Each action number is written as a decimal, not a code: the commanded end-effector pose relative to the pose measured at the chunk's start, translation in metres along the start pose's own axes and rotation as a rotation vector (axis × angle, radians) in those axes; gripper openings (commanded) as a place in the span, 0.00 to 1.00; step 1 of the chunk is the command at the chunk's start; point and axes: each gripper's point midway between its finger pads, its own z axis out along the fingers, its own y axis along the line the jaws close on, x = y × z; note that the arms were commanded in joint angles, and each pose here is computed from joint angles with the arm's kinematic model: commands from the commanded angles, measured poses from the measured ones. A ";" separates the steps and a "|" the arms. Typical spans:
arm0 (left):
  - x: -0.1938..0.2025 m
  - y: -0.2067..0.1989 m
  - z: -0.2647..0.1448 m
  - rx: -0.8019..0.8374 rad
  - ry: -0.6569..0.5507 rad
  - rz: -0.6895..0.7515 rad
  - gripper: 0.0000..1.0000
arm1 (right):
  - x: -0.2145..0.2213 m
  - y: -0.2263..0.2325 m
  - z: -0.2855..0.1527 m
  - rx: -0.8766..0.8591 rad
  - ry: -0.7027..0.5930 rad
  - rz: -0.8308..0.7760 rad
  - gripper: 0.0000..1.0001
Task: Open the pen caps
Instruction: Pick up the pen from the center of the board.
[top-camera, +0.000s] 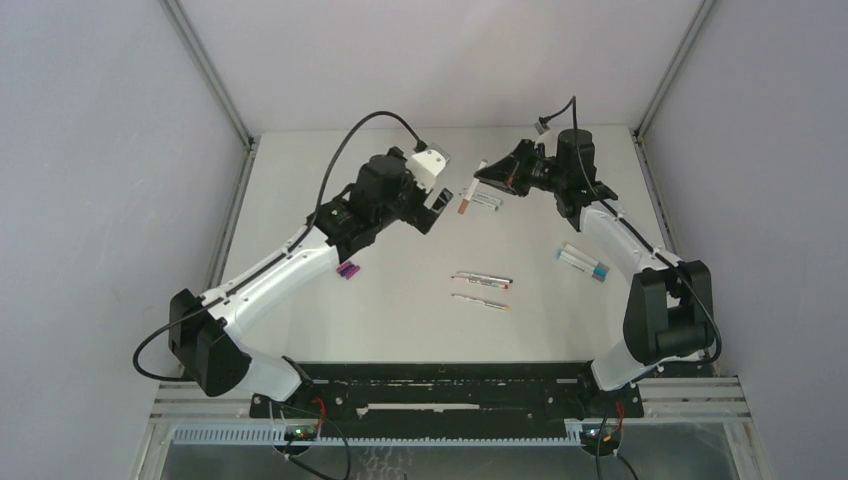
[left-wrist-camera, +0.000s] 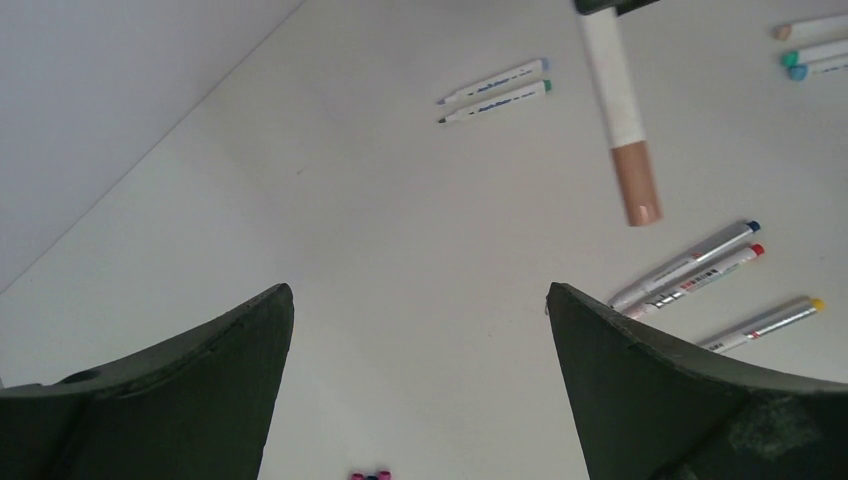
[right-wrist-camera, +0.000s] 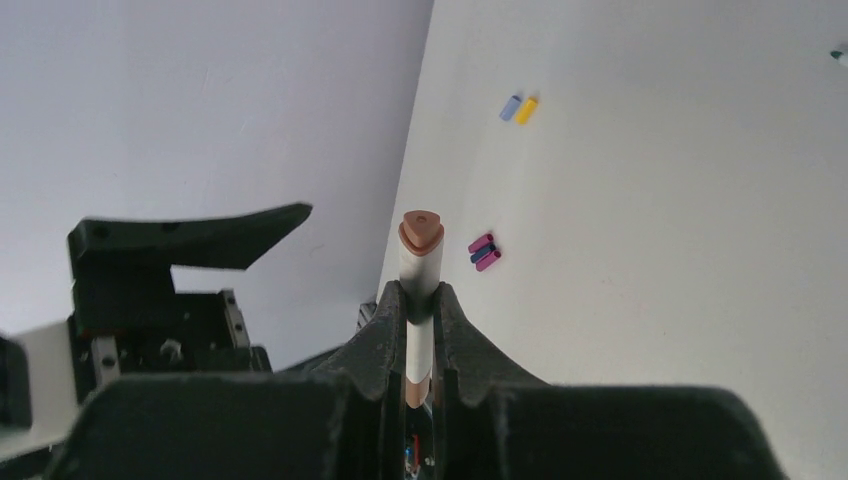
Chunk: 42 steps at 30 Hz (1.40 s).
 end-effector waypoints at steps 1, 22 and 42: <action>-0.030 -0.003 -0.010 -0.027 -0.053 0.025 1.00 | -0.020 -0.002 -0.003 0.004 -0.080 0.052 0.00; -0.034 -0.059 0.013 -0.044 0.014 0.215 0.90 | -0.009 -0.012 0.004 -0.037 -0.032 0.206 0.00; -0.031 -0.061 0.026 -0.077 0.030 0.227 0.59 | 0.021 0.006 0.009 -0.076 0.053 0.208 0.00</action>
